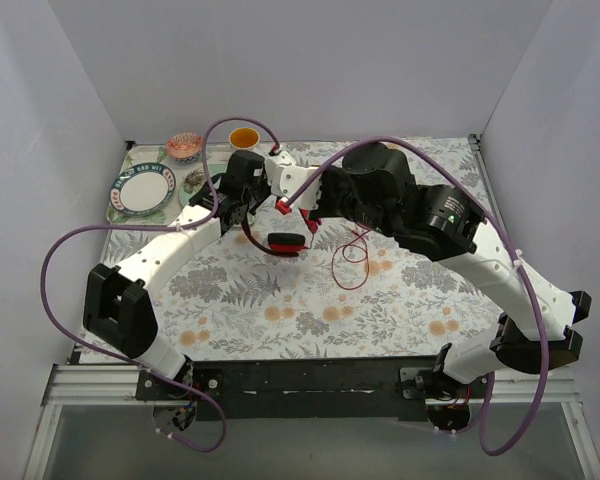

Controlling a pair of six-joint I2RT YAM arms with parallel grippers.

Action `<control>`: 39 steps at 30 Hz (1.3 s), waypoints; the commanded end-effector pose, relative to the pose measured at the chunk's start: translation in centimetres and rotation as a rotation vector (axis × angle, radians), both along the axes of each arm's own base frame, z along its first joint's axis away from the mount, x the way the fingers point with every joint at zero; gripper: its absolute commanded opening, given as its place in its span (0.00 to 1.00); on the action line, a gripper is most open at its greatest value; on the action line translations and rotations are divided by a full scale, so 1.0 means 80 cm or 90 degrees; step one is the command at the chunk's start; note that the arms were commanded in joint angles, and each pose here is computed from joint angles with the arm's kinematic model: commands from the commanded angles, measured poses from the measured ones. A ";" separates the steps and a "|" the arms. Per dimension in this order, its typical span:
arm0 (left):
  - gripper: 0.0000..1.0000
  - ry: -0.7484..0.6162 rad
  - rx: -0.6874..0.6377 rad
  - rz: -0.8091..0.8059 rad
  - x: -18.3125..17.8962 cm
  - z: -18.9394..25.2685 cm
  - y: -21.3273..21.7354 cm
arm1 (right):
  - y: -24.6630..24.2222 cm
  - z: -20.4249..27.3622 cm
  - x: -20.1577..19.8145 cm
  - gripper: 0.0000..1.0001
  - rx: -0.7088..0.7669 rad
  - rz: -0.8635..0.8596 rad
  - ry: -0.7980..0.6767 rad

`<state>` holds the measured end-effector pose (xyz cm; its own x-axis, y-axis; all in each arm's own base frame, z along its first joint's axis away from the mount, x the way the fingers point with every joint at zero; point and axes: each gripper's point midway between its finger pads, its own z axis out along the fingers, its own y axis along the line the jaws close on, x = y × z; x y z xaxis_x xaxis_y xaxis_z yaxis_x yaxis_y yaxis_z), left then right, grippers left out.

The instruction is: Wrap the headphones

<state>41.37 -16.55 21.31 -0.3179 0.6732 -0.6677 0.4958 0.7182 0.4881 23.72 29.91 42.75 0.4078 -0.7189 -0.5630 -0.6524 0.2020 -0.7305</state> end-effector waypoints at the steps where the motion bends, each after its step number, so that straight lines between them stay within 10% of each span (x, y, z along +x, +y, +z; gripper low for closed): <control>1: 0.00 -0.026 -0.035 -0.139 -0.051 0.036 -0.049 | 0.016 0.051 0.017 0.01 0.040 0.017 -0.086; 25: 0.00 0.140 -0.240 -0.508 -0.233 0.098 -0.154 | -0.054 -0.001 0.192 0.01 0.154 -0.161 0.062; 39: 0.00 0.127 -0.451 -0.475 -0.244 0.226 -0.158 | -0.088 -0.088 0.199 0.01 0.251 -0.183 0.198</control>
